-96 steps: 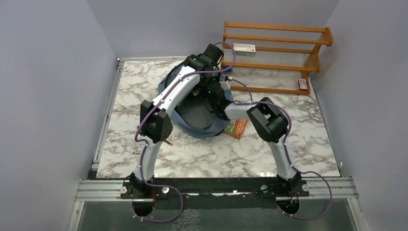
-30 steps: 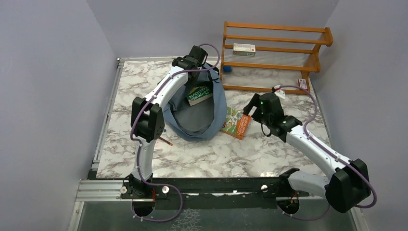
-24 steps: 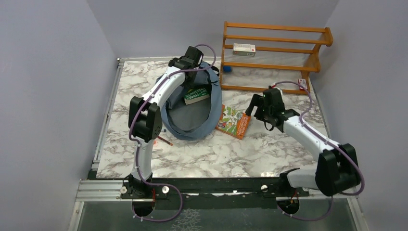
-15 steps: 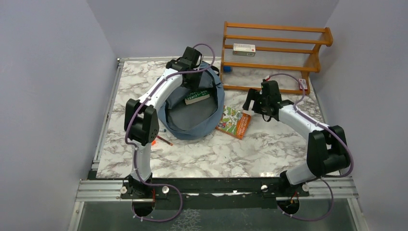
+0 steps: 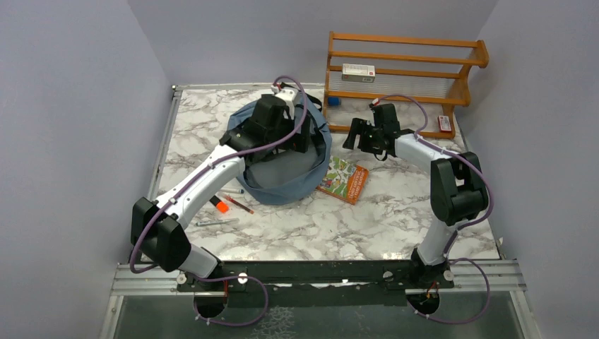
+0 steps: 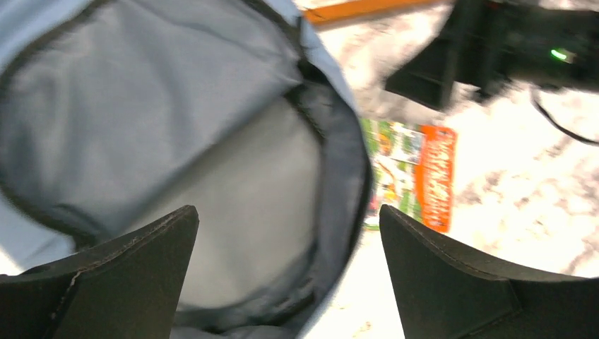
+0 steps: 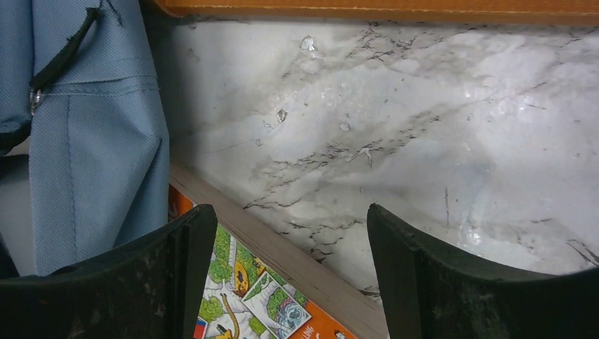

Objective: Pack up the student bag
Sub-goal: Pick up the book from the center of the board.

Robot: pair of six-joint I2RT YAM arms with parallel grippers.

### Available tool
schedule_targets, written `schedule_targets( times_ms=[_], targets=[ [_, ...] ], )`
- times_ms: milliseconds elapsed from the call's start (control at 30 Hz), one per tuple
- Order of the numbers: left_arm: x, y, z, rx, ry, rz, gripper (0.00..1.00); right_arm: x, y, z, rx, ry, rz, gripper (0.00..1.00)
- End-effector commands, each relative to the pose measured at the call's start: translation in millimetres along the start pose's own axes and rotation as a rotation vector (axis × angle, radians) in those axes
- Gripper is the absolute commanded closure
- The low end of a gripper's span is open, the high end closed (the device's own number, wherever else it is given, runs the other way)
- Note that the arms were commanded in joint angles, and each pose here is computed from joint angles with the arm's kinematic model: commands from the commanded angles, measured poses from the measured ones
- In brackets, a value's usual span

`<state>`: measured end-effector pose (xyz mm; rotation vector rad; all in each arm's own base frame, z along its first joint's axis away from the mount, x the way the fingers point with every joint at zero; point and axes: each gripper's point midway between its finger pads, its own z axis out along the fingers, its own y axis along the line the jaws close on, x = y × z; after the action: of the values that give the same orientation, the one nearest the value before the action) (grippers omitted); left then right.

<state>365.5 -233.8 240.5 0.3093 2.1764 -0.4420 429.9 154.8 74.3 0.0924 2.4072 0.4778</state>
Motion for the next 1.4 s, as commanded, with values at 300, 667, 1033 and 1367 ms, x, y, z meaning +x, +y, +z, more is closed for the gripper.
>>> schedule_targets(
  times_ms=[300,667,1033,1367],
  targets=[
    [50,-62,2,0.141,-0.020,-0.037,0.01,57,-13,17,-0.011,0.166,0.018,0.23],
    [46,-62,12,0.121,-0.042,-0.055,0.01,124,-9,-17,-0.105,0.296,0.070,0.44],
    [46,-66,21,0.128,-0.034,-0.055,0.02,147,16,-74,-0.197,0.312,0.133,0.51],
    [39,-64,15,0.111,-0.060,-0.065,0.02,46,-11,-100,0.068,-0.112,0.102,0.38]
  ],
)
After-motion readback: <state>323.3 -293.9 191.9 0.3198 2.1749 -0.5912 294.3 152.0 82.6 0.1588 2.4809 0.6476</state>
